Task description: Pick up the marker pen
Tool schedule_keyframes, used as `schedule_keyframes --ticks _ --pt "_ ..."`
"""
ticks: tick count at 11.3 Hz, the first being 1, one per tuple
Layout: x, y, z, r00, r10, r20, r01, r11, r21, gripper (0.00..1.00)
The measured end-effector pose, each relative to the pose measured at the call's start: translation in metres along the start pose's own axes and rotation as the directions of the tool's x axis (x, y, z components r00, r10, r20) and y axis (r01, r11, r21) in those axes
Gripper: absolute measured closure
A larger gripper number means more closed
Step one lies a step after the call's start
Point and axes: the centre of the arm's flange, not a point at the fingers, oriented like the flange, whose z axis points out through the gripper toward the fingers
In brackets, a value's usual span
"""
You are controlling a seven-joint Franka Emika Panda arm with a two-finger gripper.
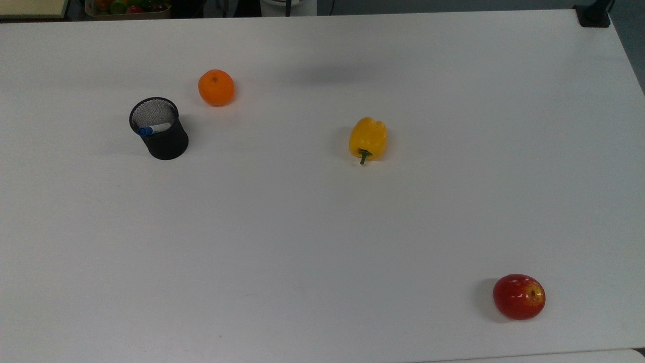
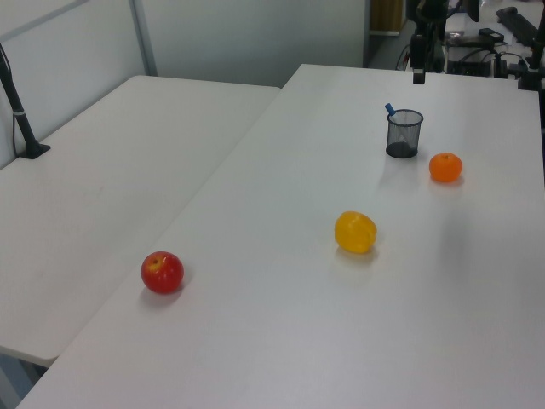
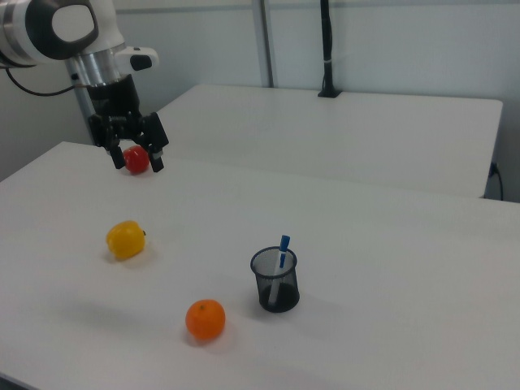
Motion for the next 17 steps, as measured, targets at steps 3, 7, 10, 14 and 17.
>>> schedule_keyframes --ticks 3,7,10,14,17 --pt "0.000 0.000 0.000 1.000 0.000 0.000 0.000 1.000 0.000 0.00" --pt "0.000 0.000 0.000 1.000 0.000 0.000 0.000 1.000 0.000 0.00" --pt "0.000 0.003 0.000 1.000 0.005 0.001 -0.005 1.000 0.000 0.00" --pt "-0.001 0.062 0.011 0.999 -0.037 0.020 0.036 0.999 0.006 0.00" --pt "0.001 0.117 0.031 0.999 -0.029 0.036 0.028 1.000 0.013 0.00"
